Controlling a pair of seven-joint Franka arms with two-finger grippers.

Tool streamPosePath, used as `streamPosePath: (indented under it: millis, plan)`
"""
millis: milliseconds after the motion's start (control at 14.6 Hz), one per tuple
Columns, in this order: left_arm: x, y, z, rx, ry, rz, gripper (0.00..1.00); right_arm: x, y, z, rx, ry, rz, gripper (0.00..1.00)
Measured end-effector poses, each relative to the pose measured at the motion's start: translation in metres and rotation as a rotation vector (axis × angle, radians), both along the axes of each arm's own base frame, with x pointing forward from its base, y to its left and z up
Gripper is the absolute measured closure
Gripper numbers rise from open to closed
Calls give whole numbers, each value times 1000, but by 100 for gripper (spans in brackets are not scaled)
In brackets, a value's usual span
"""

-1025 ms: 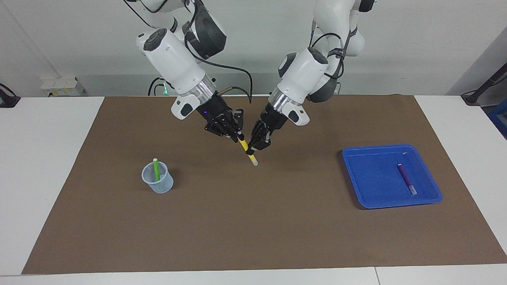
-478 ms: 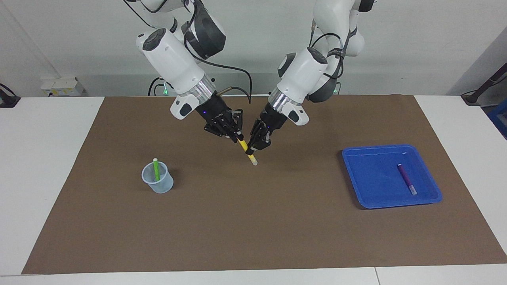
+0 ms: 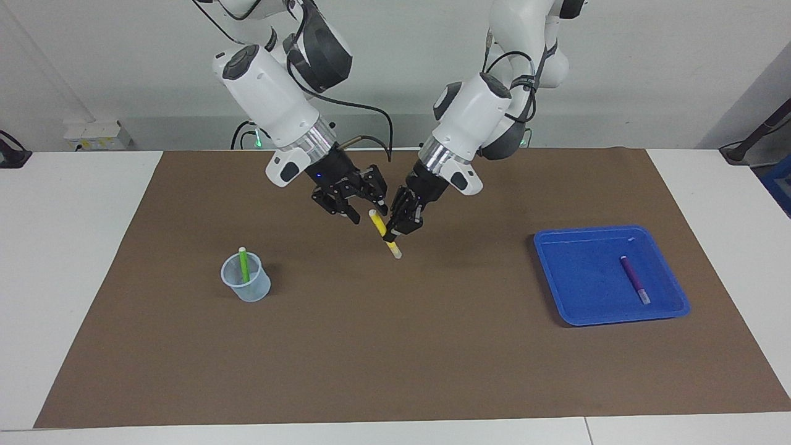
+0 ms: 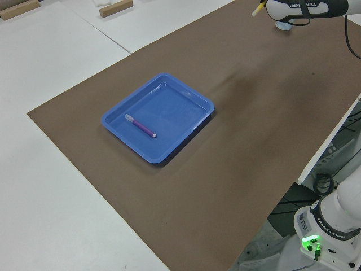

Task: Right arm passes pens to left for tray arrangement

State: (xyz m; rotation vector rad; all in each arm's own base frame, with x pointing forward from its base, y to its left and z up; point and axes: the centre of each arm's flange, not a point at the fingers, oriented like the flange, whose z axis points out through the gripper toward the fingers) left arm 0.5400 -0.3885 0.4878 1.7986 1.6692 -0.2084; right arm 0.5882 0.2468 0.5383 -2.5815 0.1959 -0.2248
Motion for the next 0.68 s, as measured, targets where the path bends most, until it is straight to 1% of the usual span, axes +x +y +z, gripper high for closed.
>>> streamPosePath:
  millis: [137, 342, 546, 683]
  plan:
    - [2, 3, 0, 10, -6, -6, 84, 1, -7, 0, -6, 16, 0, 1]
    - [6, 12, -7, 65, -4, -60, 84, 2, -32, 9, -70, 29, 9, 0]
    - [20, 41, -15, 128, 8, -134, 84, -1, -74, 24, -154, 6, 82, 0]
    - [32, 69, -18, 187, 15, -189, 84, 1, -107, 23, -192, -5, 137, 0]
